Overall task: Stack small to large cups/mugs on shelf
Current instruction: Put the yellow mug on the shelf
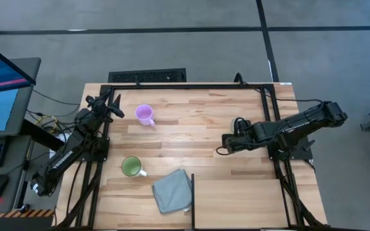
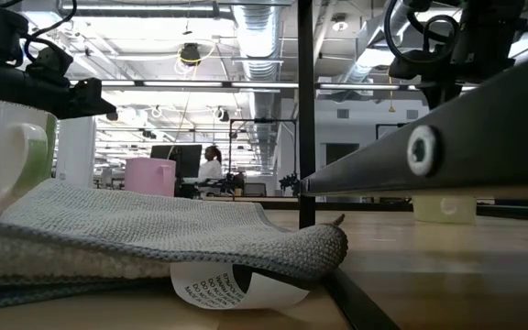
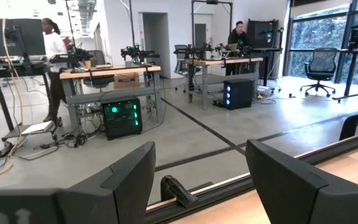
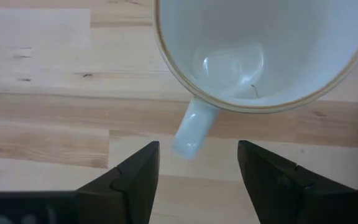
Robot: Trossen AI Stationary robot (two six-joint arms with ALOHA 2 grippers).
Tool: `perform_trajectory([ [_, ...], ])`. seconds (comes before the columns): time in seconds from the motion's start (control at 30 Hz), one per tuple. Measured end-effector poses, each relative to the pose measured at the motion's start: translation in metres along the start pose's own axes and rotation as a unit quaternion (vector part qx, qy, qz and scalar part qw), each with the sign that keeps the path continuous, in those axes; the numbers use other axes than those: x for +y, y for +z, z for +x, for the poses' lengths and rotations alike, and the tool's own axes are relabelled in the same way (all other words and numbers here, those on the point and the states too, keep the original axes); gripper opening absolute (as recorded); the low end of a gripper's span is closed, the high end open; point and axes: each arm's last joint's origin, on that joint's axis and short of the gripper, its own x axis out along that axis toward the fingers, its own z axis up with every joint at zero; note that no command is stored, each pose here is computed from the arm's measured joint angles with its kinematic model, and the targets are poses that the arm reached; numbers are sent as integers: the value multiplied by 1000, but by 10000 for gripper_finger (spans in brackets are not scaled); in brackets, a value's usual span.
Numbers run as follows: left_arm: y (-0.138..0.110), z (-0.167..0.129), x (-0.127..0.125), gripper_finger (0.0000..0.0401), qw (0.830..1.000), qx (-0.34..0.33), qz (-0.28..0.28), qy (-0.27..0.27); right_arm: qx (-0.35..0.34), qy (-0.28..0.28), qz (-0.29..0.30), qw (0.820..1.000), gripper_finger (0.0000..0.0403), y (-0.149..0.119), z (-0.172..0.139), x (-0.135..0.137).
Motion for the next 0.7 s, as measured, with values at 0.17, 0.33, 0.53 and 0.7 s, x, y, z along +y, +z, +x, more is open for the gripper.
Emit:
perform_trajectory([
  [0.17,0,0,0,242,1000,0,0,0,-1,-8,-2,1000,240,-1,3,2],
  [0.33,0,0,0,242,1000,0,0,0,-5,-43,-20,999,240,-6,16,6],
  [0.53,0,0,0,242,1000,0,0,0,-5,-61,-30,998,240,-9,24,10],
  [0.7,0,0,0,242,1000,0,0,0,-6,-74,-31,997,240,-9,25,8],
])
